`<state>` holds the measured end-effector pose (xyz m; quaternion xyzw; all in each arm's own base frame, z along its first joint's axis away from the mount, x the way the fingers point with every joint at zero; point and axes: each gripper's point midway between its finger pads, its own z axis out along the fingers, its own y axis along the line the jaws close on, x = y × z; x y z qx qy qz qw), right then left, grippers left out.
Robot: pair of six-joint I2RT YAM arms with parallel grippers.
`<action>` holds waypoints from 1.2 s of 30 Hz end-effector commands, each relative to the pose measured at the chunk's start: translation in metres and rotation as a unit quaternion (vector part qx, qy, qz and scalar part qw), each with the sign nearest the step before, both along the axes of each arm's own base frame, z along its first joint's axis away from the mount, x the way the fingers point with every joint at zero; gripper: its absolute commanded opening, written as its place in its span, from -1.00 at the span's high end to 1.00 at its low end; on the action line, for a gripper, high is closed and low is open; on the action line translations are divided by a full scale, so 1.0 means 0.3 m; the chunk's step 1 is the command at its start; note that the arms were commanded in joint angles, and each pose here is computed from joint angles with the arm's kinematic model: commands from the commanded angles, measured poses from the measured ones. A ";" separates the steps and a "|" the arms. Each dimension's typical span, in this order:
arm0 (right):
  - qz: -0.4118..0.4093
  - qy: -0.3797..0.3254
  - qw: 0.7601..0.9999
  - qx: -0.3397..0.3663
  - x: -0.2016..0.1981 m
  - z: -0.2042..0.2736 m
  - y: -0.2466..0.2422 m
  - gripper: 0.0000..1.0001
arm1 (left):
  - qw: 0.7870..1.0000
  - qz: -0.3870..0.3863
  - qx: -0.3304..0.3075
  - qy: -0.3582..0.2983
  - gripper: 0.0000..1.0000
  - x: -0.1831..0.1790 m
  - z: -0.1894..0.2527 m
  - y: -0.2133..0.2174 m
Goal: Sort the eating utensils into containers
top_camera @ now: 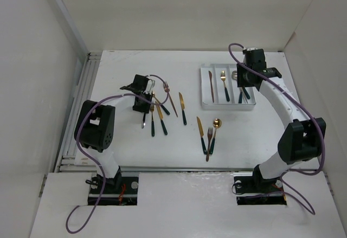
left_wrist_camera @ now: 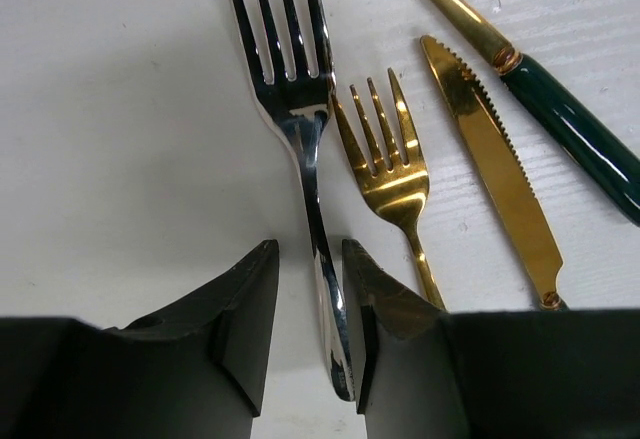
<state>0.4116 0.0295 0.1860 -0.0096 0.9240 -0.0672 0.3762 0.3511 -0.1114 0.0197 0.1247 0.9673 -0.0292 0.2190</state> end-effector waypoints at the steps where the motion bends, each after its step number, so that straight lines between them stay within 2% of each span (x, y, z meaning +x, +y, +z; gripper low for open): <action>1: -0.006 -0.041 0.999 -0.006 0.006 0.079 -0.019 0.01 | 1.000 -0.004 0.010 0.024 0.43 -0.017 -0.052 0.012; 4: -0.006 -0.045 0.999 -0.005 0.004 0.083 -0.019 0.01 | 0.999 -0.019 -0.009 0.037 0.48 -0.044 -0.071 -0.010; 8: -0.006 -0.045 0.999 0.002 0.004 0.082 -0.012 0.01 | 0.999 -0.007 -0.028 0.042 0.94 -0.044 -0.078 -0.032; 9: -0.006 -0.045 0.999 0.002 0.004 0.082 -0.012 0.01 | 0.999 -0.007 -0.029 0.037 1.00 -0.037 -0.077 -0.034; 15: -0.002 -0.045 0.999 0.002 -0.007 0.097 -0.001 0.01 | 0.997 0.038 -0.050 0.038 1.00 -0.018 -0.071 0.023; 19: 0.035 -0.061 0.997 0.007 -0.029 0.140 0.096 -0.01 | 0.995 0.054 -0.071 -0.033 1.00 0.079 0.092 0.040; 21: 0.051 -0.095 0.993 0.037 -0.026 0.191 0.173 -0.01 | 0.992 0.046 -0.084 -0.089 1.00 0.135 0.221 0.030; 23: 0.100 -0.115 0.986 0.071 -0.047 0.218 0.319 -0.01 | 0.985 0.038 -0.093 -0.137 1.00 0.190 0.348 0.020; 24: 0.118 -0.157 0.976 0.097 -0.037 0.290 0.387 -0.03 | 0.981 0.033 -0.104 -0.161 1.00 0.205 0.418 0.009; 25: 0.162 -0.166 0.966 0.112 -0.069 0.300 0.509 -0.06 | 0.977 0.028 -0.114 -0.180 1.00 0.225 0.489 -0.002; 28: 0.230 -0.239 0.928 0.168 -0.111 0.437 0.724 -0.13 | 0.969 0.023 -0.142 -0.202 1.00 0.220 0.613 -0.026; 29: 0.276 -0.244 0.910 0.190 -0.160 0.465 0.842 -0.15 | 0.964 0.019 -0.149 -0.218 1.00 0.227 0.665 -0.033; 32: 0.344 -0.231 0.875 0.251 -0.205 0.485 1.050 -0.24 | 0.954 0.024 -0.170 -0.246 1.00 0.205 0.764 -0.049; 33: 0.356 -0.235 0.864 0.268 -0.209 0.531 1.098 -0.27 | 0.948 0.021 -0.180 -0.263 1.00 0.207 0.803 -0.067; 35: 0.368 -0.210 0.857 0.292 -0.204 0.492 1.192 -0.35 | 0.937 0.016 -0.199 -0.286 1.00 0.177 0.872 -0.098; 36: 0.387 -0.216 0.840 0.313 -0.220 0.543 1.238 -0.41 | 0.935 0.019 -0.205 -0.290 1.00 0.165 0.877 -0.097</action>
